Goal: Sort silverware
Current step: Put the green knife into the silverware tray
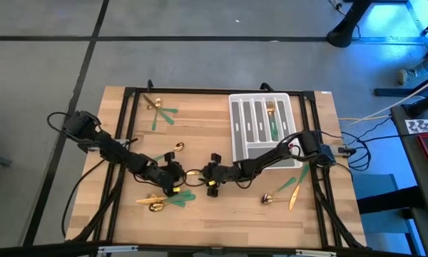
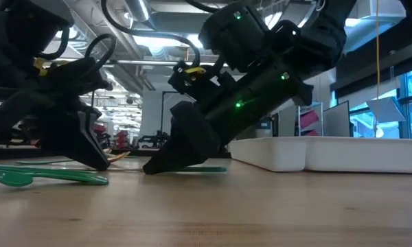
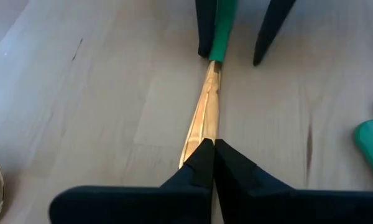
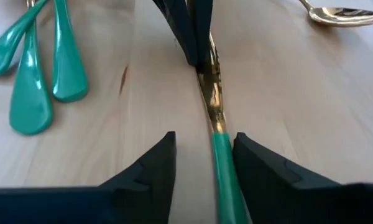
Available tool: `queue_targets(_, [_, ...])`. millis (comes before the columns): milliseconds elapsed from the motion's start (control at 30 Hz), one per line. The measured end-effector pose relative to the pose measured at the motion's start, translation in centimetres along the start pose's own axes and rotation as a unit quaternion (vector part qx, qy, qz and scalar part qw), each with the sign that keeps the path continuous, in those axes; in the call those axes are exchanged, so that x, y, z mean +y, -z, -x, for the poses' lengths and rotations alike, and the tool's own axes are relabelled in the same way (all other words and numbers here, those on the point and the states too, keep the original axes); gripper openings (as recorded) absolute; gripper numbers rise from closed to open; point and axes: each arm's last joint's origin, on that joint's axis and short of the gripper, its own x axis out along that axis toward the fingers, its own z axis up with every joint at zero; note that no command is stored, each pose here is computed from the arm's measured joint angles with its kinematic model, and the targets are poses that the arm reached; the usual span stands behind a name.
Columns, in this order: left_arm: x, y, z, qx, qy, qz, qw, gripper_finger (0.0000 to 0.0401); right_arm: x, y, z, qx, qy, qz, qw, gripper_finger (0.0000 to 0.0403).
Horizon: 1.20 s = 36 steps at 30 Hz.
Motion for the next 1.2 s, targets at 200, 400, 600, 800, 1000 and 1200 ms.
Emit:
queue_targets(200, [-0.4, -0.9, 1.8, -0.045, 0.015, -0.025, 0.999, 0.0, 0.0, 0.3, 0.0, 0.01, -0.009, 0.002, 1.0, 0.0109])
queue_targets(400, [-0.6, -2.3, 3.9, -0.113, 0.001, -0.031, 0.993, 0.0, -0.2, 0.3, -0.1, 0.014, -0.017, -0.007, 1.0, 0.0041])
queue_targets(600, [-0.8, -2.6, 4.9, -0.138, -0.002, -0.039, 0.99, 0.0, -0.4, 0.6, -0.6, 0.008, -0.026, -0.03, 0.999, 0.0014])
queue_targets(800, [-1.0, -1.9, 4.7, -0.112, -0.003, -0.05, 0.992, 0.0036, -0.4, 1.3, -0.8, -0.043, -0.058, -0.049, 0.996, 0.0001])
queue_targets(1000, [-1.1, -0.8, 3.5, -0.077, -0.015, -0.059, 0.995, 0.0141, -0.5, 1.6, -0.7, -0.056, -0.06, -0.056, 0.995, 0.0002])
queue_targets(1200, [-0.8, 0.3, 1.6, -0.036, -0.04, -0.028, 0.998, 0.0208, -0.4, 0.8, -0.3, -0.083, -0.055, -0.049, 0.994, 0.0014])
